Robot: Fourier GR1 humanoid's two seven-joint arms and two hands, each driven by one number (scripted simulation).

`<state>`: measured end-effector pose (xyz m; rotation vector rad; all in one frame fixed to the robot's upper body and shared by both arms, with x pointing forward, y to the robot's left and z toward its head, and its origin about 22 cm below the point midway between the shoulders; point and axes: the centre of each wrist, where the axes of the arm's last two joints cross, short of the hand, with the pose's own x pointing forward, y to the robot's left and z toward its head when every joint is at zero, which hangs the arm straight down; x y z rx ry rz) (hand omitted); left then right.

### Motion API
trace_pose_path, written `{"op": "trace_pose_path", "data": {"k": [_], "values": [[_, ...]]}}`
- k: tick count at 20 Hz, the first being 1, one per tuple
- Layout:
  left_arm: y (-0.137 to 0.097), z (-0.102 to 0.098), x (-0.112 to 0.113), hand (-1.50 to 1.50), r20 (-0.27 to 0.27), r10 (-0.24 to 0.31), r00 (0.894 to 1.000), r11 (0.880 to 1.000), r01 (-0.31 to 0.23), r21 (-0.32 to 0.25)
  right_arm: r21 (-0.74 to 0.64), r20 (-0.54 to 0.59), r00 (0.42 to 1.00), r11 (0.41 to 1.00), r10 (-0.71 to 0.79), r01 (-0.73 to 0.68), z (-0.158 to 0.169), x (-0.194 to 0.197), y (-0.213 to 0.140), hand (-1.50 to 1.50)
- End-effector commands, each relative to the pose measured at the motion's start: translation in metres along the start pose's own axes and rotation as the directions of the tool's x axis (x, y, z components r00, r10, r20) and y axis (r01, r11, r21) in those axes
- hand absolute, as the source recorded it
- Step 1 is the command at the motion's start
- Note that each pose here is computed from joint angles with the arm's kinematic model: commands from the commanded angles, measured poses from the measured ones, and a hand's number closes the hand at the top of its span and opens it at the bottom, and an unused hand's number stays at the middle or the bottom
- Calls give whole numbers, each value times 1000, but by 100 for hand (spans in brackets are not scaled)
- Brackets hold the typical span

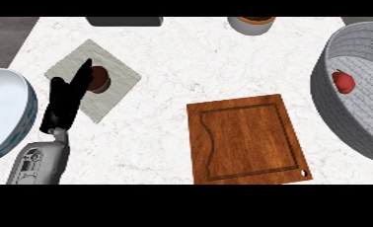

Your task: Pick the bell pepper from the cutting board and place it in the basket

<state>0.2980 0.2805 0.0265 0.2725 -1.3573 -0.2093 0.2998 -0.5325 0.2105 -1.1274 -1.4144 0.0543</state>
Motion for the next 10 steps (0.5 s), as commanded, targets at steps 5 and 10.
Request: {"op": "trace_pose_path", "data": {"k": [5, 10], "values": [[-1, 3, -6, 0, 4, 0, 1000, 1000, -1, 12, -122, -129, 986, 989, -105, 89, 17, -47, -97, -150], [3, 16, -4, 0, 3, 13, 1000, 1000, -13, 3, -143, -126, 981, 981, -148, 129, 44, -81, -165, -150]]}}
